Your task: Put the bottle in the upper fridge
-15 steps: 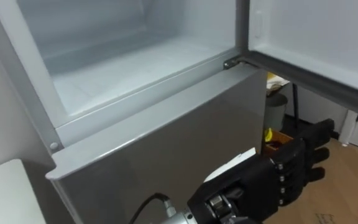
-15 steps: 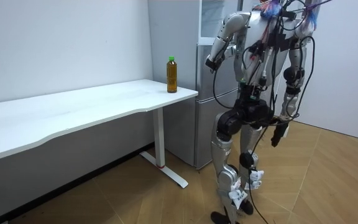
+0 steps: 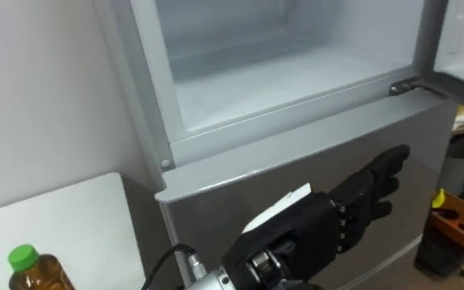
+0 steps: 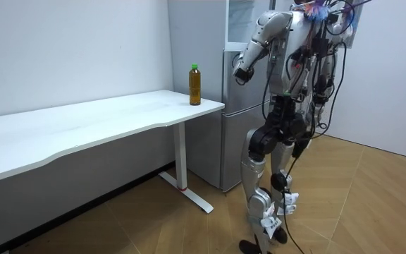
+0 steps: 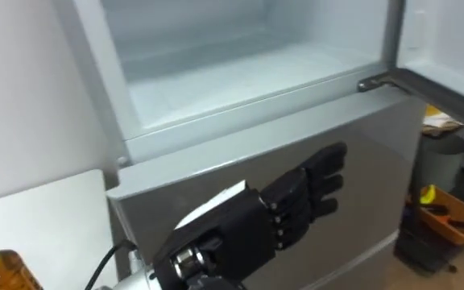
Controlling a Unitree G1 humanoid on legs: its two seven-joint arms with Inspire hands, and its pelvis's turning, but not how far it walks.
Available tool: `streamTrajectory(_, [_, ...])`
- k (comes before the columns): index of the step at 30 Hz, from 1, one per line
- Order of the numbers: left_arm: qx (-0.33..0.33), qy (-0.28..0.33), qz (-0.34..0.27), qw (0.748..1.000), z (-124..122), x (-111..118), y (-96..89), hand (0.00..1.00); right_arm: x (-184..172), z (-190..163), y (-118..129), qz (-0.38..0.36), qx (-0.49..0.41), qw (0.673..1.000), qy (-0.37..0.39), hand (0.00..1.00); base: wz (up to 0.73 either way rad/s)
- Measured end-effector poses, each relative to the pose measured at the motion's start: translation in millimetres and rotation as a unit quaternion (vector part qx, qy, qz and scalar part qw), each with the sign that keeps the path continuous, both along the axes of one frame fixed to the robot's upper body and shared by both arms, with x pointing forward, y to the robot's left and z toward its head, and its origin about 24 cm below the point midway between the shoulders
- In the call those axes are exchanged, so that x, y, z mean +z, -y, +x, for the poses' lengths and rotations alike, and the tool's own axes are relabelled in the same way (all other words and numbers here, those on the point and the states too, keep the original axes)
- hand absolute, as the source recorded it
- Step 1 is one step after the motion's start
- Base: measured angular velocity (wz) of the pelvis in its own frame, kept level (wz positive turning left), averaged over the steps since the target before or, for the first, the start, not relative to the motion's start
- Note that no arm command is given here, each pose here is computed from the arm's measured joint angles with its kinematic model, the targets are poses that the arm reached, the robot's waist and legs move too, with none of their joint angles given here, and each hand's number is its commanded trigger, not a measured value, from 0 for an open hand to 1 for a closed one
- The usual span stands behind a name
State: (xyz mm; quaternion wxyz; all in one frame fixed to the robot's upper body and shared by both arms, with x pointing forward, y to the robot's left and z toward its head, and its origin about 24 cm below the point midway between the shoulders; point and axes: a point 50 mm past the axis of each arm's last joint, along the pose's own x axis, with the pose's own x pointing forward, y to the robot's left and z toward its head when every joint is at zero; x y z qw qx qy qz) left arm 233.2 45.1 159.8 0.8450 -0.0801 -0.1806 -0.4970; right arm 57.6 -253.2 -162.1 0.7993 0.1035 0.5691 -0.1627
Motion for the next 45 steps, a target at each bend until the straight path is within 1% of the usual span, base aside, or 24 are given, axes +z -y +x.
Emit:
streamTrajectory(7, [0.051, 0.047, -0.019, 0.997, -2.9, 16.3, -14.6, 0.0, -1.6, 1.1, -6.8, 0.0, 0.029, 1.0, -0.002, 0.0, 0.13])
streamTrajectory(9, [0.088, 0.066, -0.027, 0.994, -2.5, 21.0, -26.0, 0.0, -1.3, 1.9, -5.5, -0.007, 0.044, 0.999, -0.005, 0.0, 0.06])
streamTrajectory(10, [0.099, 0.065, -0.03, 0.993, -1.7, 20.7, -29.5, 0.0, -1.3, 2.1, -5.5, -0.008, 0.047, 0.999, -0.005, 0.0, 0.11])
streamTrajectory(12, [0.145, 0.064, -0.032, 0.987, 0.2, 18.8, -41.8, 0.0, -1.1, 2.6, -5.0, -0.011, 0.053, 0.999, -0.006, 0.0, 0.15])
streamTrajectory(15, [0.194, 0.055, -0.044, 0.978, -0.8, 17.3, -56.2, 0.0, -1.4, 0.5, -5.3, -0.011, 0.052, 0.999, -0.008, 0.0, 0.29])
streamTrajectory(19, [0.242, 0.055, -0.056, 0.967, -0.3, 18.6, -69.2, 0.0, -2.1, -4.1, -5.5, -0.01, 0.049, 0.999, -0.012, 0.0, 0.18])
streamTrajectory(21, [0.289, 0.067, -0.081, 0.951, -6.3, 22.5, -85.3, 0.0, -2.6, -3.8, -8.4, -0.009, 0.049, 0.999, -0.005, 0.0, 0.11])
streamTrajectory(25, [0.346, 0.077, -0.102, 0.93, -11.2, 24.3, -104.6, 0.0, -3.1, -9.2, -7.7, -0.01, 0.045, 0.999, -0.01, 0.0, 0.21])
streamTrajectory(27, [0.403, 0.09, -0.096, 0.906, -12.2, 26.4, -120.0, 0.0, -3.4, -13.4, -6.9, -0.01, 0.04, 0.999, -0.014, 0.0, 0.24])
streamTrajectory(28, [0.418, 0.095, -0.095, 0.898, -13.1, 26.8, -124.4, 0.0, -3.4, -13.8, -7.0, -0.01, 0.04, 0.999, -0.014, 0.0, 0.17])
streamTrajectory(29, [0.447, 0.099, -0.1, 0.884, -15.1, 27.1, -134.1, 0.0, -3.6, -14.4, -7.7, -0.008, 0.038, 0.999, -0.014, 0.0, 0.11])
streamTrajectory(30, [0.474, 0.096, -0.106, 0.869, -18.1, 25.1, -144.1, 0.0, -4.0, -18.0, -8.1, -0.005, 0.037, 0.999, -0.017, 0.0, 0.07])
streamTrajectory(31, [0.487, 0.094, -0.107, 0.862, -20.0, 23.1, -148.8, 0.0, -4.2, -20.3, -8.2, -0.004, 0.035, 0.999, -0.018, 0.0, 0.0])
streamTrajectory(33, [0.54, 0.073, -0.1, 0.833, -29.8, 11.1, -168.0, 0.0, -4.7, -23.4, -9.4, -0.001, 0.019, 1.0, -0.017, 0.0, 0.13])
streamTrajectory(34, [0.552, 0.066, -0.097, 0.826, -31.5, 8.0, -172.4, 0.0, -4.9, -25.2, -9.7, 0.0, 0.014, 1.0, -0.018, 0.0, 0.18])
streamTrajectory(36, [0.596, 0.032, -0.086, 0.798, -35.4, -7.2, -187.8, 0.0, -5.4, -31.7, -10.1, 0.001, 0.003, 1.0, -0.023, 0.0, 0.12])
streamTrajectory(37, [0.605, 0.022, -0.083, 0.791, -36.2, -11.7, -190.9, 0.0, -5.4, -32.9, -9.9, 0.001, 0.001, 1.0, -0.023, 0.0, 0.09])
streamTrajectory(39, [0.636, -0.018, -0.068, 0.768, -38.4, -30.5, -202.4, 0.0, -5.0, -34.8, -9.9, 0.001, 0.001, 1.0, -0.021, 0.0, 0.09])
streamTrajectory(40, [0.643, -0.028, -0.065, 0.763, -39.4, -35.2, -204.8, 0.0, -5.0, -34.4, -10.1, 0.002, 0.001, 1.0, -0.02, 0.0, 0.09])
streamTrajectory(42, [0.66, -0.064, -0.049, 0.747, -45.6, -52.9, -211.8, 0.0, -5.0, -34.7, -10.6, 0.003, 0.001, 1.0, -0.019, 0.0, 0.06])
streamTrajectory(43, [0.664, -0.077, -0.043, 0.742, -47.2, -59.1, -213.8, 0.0, -4.9, -35.5, -10.4, 0.003, 0.0, 1.0, -0.019, 0.0, 0.06])
streamTrajectory(45, [0.682, -0.128, -0.018, 0.72, -55.5, -83.8, -221.6, 0.0, -4.8, -35.6, -10.3, 0.003, 0.0, 1.0, -0.018, 0.0, 0.04])
